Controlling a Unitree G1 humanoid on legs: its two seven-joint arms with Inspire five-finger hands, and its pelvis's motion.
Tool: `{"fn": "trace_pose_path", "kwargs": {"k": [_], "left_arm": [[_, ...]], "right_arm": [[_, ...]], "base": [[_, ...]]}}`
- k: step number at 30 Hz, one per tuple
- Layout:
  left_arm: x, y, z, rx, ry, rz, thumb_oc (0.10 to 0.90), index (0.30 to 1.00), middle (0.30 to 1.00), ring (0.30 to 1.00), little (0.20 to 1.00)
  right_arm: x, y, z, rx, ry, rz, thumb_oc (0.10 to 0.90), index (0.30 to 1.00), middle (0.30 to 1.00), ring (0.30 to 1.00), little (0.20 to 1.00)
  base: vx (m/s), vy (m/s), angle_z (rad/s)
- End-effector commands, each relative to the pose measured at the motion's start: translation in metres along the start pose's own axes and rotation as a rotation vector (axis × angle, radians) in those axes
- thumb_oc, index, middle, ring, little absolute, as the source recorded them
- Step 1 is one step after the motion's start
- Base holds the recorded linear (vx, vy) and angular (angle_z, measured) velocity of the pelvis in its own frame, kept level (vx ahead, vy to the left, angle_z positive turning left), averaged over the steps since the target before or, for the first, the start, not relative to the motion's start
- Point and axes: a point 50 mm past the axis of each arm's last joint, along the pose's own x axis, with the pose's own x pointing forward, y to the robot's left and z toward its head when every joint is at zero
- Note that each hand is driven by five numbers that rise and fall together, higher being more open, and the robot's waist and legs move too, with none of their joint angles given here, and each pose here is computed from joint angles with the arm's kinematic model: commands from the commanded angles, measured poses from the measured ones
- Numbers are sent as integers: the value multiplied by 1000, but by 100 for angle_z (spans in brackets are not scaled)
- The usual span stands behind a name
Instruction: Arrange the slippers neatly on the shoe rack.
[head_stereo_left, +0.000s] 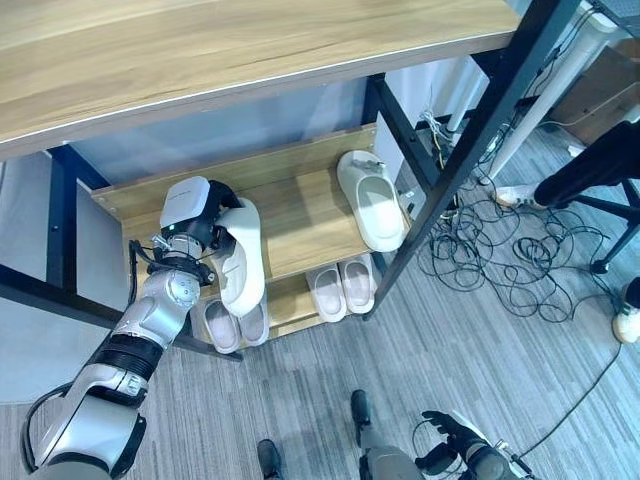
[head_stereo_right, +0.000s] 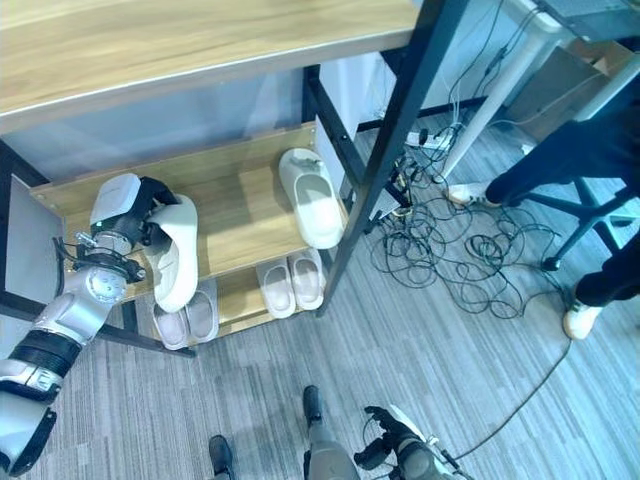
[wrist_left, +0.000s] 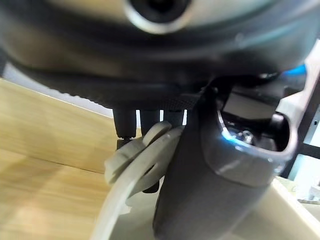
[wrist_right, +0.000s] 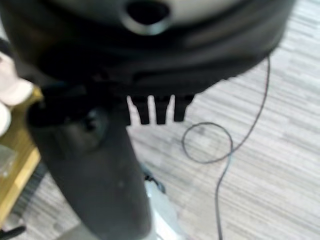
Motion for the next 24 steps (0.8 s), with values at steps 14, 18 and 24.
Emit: {"fn": "trace_pose_path", "kwargs": {"k": [14,18,24], "left_arm": [[59,65,71,-66,-143,327,400,300,300,300,300],[68,80,79,-23,-147,363,400,300,300,300,300],[76,98,85,20,-146,401,400,300,300,300,300]], "right_arm": [[-3,-10,4,15,-54,-62,800,900,900,900,900],[-2,-13,10,22,-75,-73,800,900,900,900,900],[-1,-11,16,38,-100,-69,800,900,900,900,900]], "base": [[1,-3,-8],[3,-8,-8],[17,-16,-7]]}}
